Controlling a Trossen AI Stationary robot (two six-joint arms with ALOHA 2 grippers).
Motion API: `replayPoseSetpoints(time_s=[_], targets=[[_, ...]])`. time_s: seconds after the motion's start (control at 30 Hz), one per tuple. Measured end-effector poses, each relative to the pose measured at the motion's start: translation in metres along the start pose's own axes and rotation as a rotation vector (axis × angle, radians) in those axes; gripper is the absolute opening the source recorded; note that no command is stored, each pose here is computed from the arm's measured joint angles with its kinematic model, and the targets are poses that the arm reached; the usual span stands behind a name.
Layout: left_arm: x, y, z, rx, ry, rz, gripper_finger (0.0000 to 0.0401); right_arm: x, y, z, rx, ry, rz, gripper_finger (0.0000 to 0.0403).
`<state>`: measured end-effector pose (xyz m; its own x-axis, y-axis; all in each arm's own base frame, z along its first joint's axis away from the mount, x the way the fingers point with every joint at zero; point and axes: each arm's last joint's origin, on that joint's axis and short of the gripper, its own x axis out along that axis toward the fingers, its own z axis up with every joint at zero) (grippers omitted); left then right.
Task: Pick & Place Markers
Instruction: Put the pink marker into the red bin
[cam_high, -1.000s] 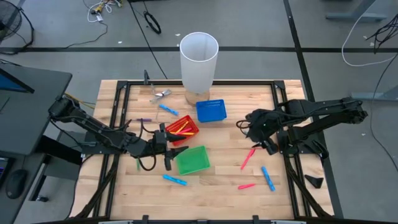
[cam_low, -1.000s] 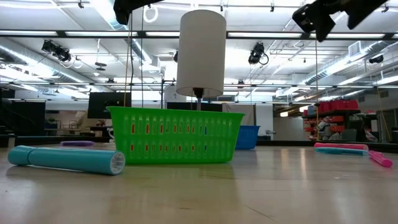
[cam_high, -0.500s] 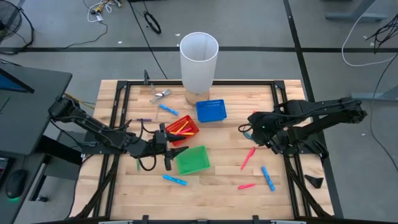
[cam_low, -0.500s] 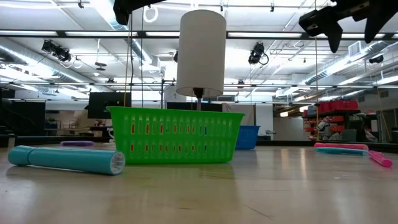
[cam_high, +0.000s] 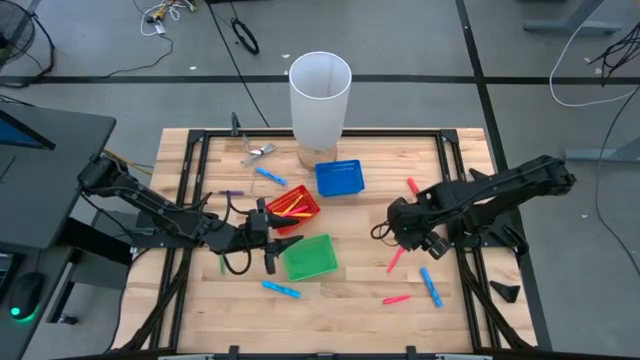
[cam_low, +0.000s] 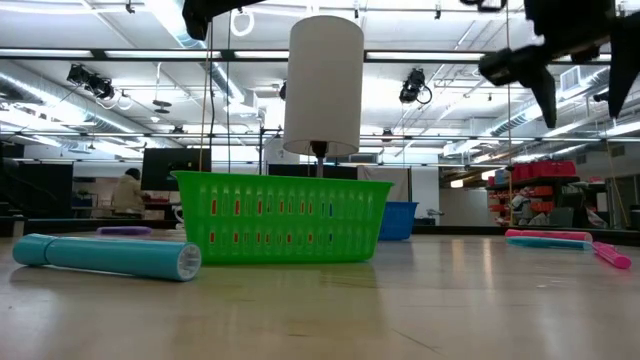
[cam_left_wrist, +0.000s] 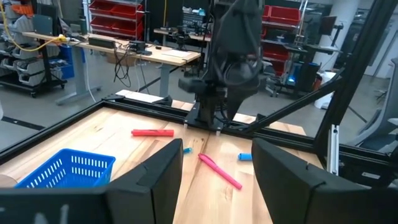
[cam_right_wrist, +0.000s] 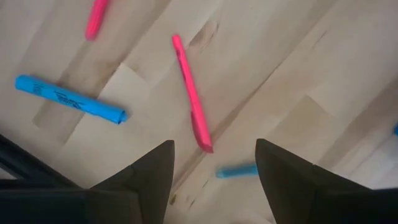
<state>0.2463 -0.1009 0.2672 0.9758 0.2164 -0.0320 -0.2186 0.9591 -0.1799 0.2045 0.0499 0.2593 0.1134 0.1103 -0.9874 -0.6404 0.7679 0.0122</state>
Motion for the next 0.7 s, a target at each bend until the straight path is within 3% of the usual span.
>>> replayPoseSetpoints(time_s=[0.7], targets=[[0.0, 0.0, 0.0, 0.001, 0.004, -0.017, 0.0197, 0.07, 0.011, -0.011, 0.022, -0.041, -0.03, 0.0228]])
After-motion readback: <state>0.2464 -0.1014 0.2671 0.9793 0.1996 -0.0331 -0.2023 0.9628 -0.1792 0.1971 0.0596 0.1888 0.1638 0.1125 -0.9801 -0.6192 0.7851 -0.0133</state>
